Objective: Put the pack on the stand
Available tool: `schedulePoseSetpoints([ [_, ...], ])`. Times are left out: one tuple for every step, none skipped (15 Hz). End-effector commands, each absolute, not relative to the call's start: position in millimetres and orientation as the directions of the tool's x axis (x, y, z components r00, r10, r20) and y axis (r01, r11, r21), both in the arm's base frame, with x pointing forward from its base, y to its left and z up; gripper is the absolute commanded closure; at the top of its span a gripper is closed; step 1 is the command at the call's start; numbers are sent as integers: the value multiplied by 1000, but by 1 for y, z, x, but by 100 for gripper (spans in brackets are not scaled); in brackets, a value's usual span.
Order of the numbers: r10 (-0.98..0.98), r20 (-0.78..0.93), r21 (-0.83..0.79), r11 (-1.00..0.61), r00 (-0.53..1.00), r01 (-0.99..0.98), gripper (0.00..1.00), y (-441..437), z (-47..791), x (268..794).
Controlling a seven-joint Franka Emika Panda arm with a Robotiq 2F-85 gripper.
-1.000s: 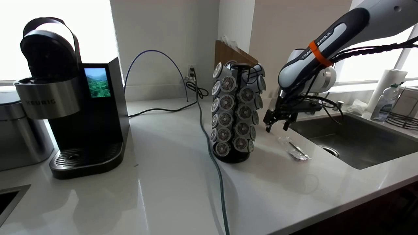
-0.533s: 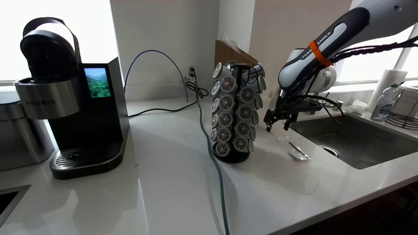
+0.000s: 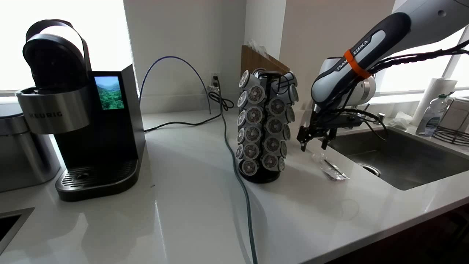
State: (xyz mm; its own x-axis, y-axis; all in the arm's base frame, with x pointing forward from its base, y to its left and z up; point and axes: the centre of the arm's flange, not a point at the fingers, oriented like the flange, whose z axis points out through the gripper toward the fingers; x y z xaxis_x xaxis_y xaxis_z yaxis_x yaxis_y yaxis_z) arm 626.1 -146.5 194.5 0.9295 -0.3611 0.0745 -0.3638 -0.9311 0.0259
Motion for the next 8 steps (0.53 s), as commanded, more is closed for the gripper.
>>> schedulePoseSetpoints([
  [-389,27,58,-919,921,-390,0,-153,179,633],
  [-390,23,62,-918,920,-391,0,-156,176,634],
  [-390,22,64,-919,921,-390,0,-158,173,633],
  [-386,26,69,-919,922,-387,0,-160,171,635],
  [-387,25,70,-919,922,-387,0,-161,170,635],
  [-385,25,73,-919,922,-386,4,-162,167,636],
  [-385,24,75,-920,923,-386,5,-163,166,637],
  [-385,23,76,-920,923,-385,7,-164,165,637],
])
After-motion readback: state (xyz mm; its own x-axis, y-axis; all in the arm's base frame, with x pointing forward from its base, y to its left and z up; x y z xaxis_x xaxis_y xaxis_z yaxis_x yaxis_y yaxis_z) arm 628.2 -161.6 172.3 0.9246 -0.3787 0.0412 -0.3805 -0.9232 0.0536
